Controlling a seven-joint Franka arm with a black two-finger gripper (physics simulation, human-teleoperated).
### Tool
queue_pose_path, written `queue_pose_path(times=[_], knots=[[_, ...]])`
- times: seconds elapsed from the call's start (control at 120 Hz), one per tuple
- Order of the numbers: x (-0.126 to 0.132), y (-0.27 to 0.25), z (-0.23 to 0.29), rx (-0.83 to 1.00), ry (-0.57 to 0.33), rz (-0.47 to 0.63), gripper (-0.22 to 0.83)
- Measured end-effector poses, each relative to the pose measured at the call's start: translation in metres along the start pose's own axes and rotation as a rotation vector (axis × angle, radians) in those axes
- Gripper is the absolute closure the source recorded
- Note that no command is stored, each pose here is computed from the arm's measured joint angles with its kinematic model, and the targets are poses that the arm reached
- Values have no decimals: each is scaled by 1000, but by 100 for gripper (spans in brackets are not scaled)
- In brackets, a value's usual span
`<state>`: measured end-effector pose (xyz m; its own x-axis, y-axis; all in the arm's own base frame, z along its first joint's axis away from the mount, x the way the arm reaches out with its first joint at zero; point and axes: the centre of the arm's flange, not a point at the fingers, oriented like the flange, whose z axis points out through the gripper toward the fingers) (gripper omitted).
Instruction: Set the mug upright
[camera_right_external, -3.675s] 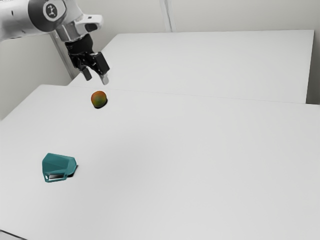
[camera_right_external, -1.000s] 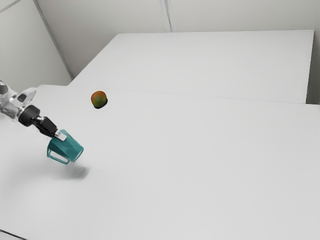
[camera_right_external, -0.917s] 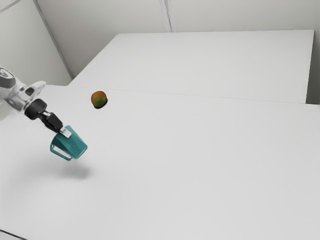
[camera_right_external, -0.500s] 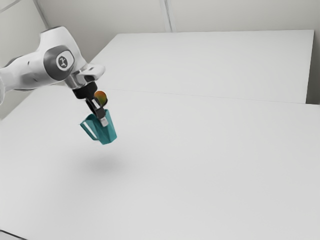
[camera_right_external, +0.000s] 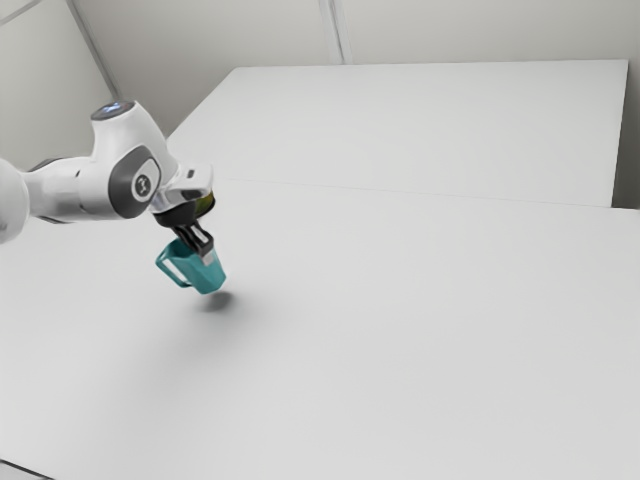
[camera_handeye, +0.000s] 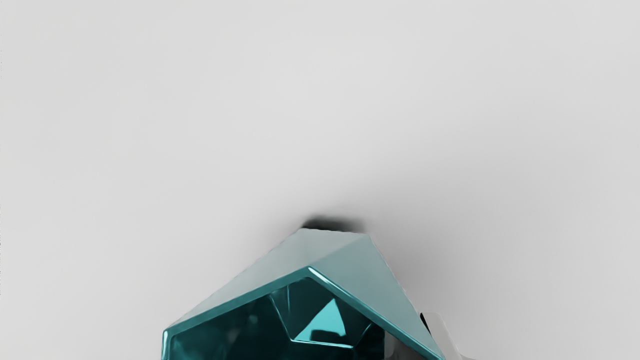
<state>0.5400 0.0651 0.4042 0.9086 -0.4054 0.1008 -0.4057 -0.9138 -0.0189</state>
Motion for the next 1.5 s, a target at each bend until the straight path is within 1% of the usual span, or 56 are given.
queue_pose_path(times=[0.108, 0.217, 0.283, 0.425, 0.517, 0.558, 0.675, 0.75, 0.875, 1.025, 1.108, 1.217, 1.383, 1.5], knots=[[-11, -12, 16, 10, 3, -50, 79], [-15, -22, 28, 12, 4, -88, 79], [-10, -18, 34, 10, 3, -88, 79], [11, 9, 49, -3, -2, -47, 78], [13, 10, 51, -4, 0, -53, 74], [12, 8, 50, -5, 1, -62, 70], [11, 5, 47, -6, 10, -78, 44], [14, 4, 40, -2, 21, -81, 31], [25, 1, 7, 3, 53, -89, 17], [52, -9, -57, -17, 83, -99, 9], [66, -14, -92, -29, 88, -97, 6], [76, -15, -139, -42, 97, -97, 3], [78, -12, -194, -52, 89, -98, 2], [73, -6, -209, -62, 59, -102, 1]])
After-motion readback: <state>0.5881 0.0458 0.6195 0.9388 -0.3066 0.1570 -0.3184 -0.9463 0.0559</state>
